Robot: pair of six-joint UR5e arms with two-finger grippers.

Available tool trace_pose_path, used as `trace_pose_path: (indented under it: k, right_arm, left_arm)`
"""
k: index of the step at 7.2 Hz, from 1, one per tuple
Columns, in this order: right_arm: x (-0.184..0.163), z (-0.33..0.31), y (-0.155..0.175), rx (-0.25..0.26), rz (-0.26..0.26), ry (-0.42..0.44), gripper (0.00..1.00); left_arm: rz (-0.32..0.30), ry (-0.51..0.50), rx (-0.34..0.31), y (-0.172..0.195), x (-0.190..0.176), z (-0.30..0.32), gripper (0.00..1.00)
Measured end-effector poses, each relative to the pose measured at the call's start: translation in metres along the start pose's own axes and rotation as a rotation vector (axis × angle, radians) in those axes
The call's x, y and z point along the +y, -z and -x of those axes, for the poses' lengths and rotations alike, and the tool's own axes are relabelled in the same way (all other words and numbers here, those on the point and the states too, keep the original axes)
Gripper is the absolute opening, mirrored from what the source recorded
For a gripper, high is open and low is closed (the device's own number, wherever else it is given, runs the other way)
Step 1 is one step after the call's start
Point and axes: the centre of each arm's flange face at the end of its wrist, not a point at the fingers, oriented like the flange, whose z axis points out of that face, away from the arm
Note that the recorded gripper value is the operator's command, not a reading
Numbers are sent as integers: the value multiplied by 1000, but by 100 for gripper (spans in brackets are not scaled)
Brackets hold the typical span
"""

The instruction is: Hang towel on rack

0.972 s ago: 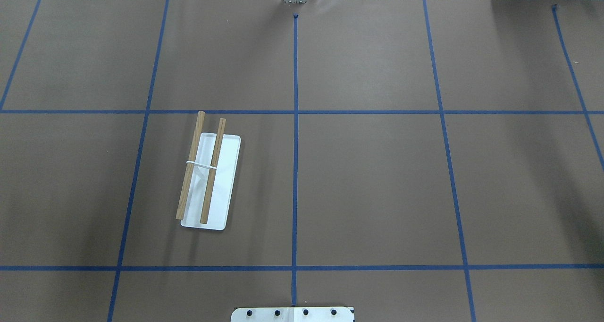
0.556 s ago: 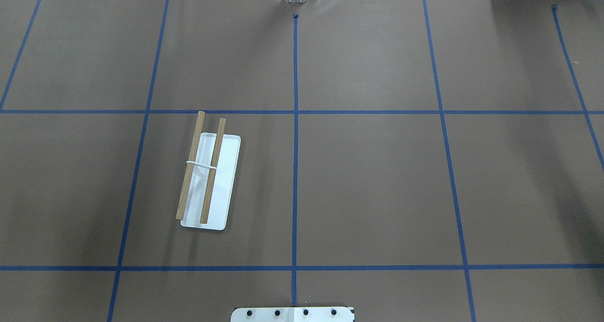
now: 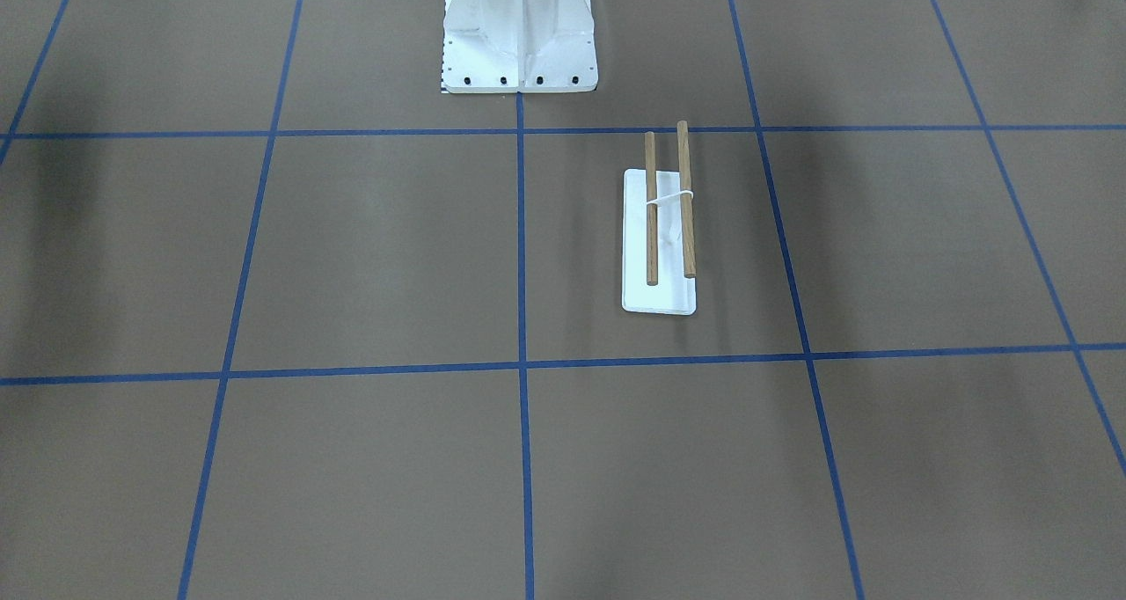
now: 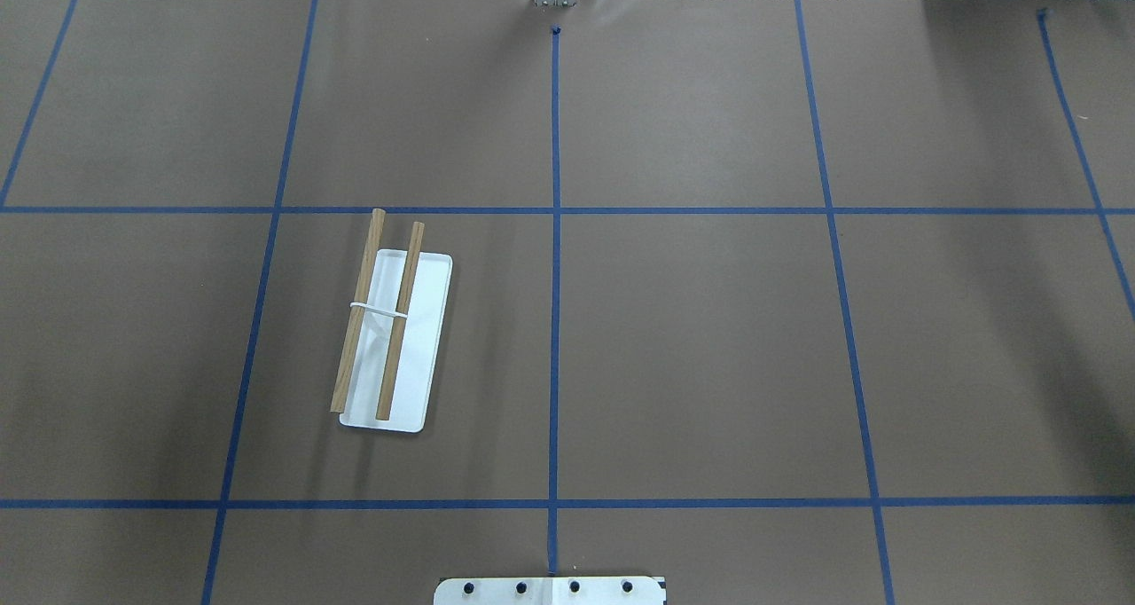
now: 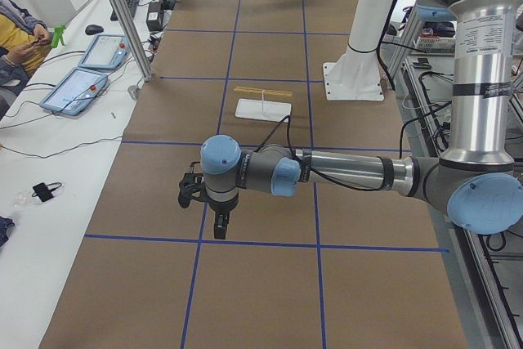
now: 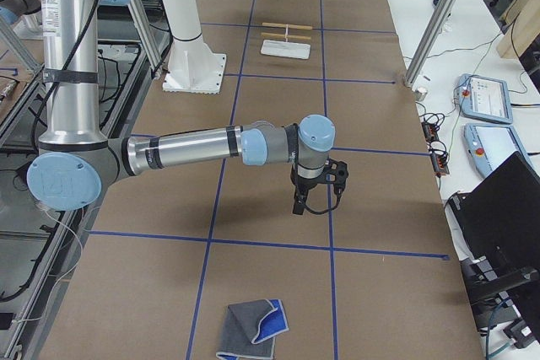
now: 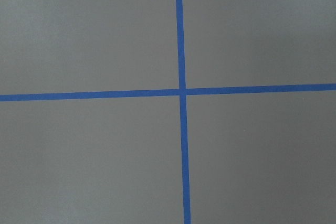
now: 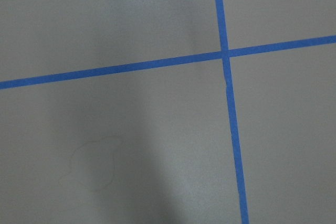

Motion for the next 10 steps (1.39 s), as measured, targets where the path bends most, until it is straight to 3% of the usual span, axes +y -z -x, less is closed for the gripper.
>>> trace_pose_path:
  k: [2, 4, 7, 9, 10]
  right_arm:
    - [7, -22, -10, 11, 21, 104, 100]
    - [15, -70, -23, 16, 49, 142, 100]
    - [33, -165, -55, 32, 112, 44, 100]
    - [47, -230, -63, 12, 107, -8, 98]
    - [56, -273, -76, -4, 80, -26, 95]
  left_arm:
    - [-3, 0, 0, 1, 0, -1, 98]
    - [-8, -7, 1, 1, 1, -1, 98]
    - [-35, -32, 4, 2, 1, -3, 98]
    - [-38, -34, 5, 3, 1, -4, 98]
    - [-40, -34, 5, 4, 0, -4, 98]
